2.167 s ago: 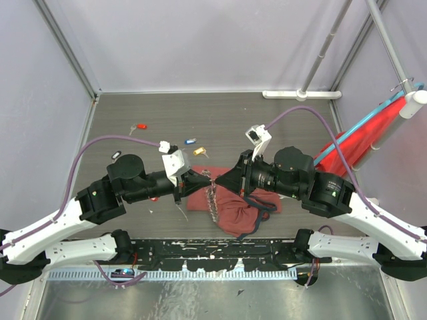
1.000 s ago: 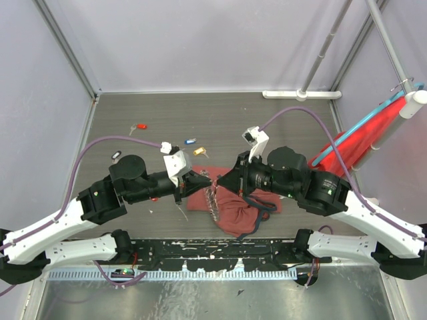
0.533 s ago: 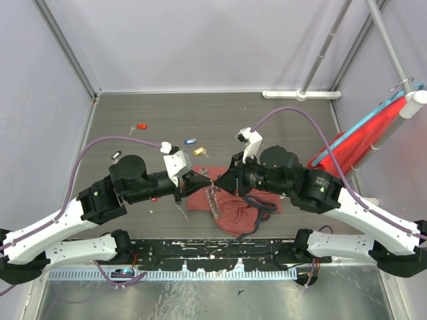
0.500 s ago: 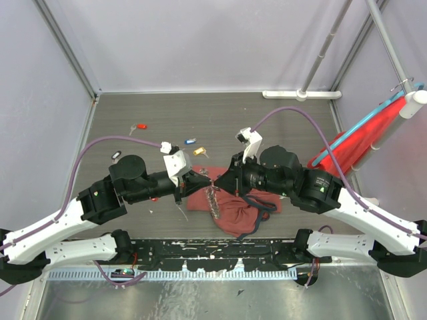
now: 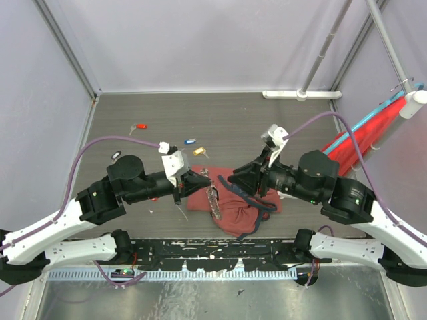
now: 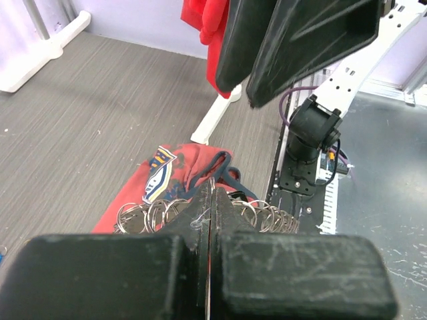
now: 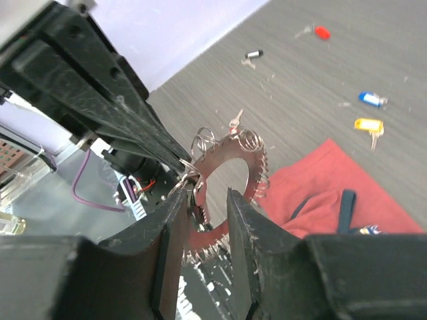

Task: Put the keys on the keyring

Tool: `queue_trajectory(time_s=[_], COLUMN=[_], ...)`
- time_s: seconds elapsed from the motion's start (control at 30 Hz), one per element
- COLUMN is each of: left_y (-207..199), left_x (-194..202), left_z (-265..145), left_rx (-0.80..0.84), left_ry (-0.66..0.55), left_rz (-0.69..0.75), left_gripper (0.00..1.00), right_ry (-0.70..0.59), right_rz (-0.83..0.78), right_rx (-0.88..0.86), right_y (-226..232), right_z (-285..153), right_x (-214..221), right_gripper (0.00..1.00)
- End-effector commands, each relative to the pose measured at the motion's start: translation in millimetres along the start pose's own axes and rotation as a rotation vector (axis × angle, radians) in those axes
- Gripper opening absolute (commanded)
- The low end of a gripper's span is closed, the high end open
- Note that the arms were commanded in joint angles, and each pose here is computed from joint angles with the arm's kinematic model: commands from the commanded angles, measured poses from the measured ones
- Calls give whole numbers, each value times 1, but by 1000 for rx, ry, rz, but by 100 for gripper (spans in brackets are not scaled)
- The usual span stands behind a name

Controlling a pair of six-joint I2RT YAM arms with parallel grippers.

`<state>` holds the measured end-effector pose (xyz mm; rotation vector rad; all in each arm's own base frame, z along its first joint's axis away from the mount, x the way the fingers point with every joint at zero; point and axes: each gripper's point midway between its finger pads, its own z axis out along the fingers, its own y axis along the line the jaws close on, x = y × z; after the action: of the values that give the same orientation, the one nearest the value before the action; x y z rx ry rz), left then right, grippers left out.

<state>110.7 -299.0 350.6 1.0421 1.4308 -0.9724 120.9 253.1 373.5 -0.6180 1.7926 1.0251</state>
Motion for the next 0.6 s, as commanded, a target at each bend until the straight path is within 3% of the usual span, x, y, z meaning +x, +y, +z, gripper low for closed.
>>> queue_trajectory(time_s=[0.0,0.23,0.37,0.57], left_y=[-10,-28,-37,-50], left_x=[-39,-56,-64,-72], left_z=[-7,-6,-8,-10], left_rx=[49,143,193,268], left_ry=[-137,-209,-251,-277], left_rz=[5,-47,-63,-68], left_gripper=[0,0,0,0], right_ry=[-157,-248,-233,-205], right_rz=[-196,-346,-397,-429], right_rx=[-117,-278,-357,-408], right_y=[17,41,54,63], right_z=[-12,-17,-15,-23], right_x=[-32,-35,-32,-32], right_gripper=[37,32,23,24])
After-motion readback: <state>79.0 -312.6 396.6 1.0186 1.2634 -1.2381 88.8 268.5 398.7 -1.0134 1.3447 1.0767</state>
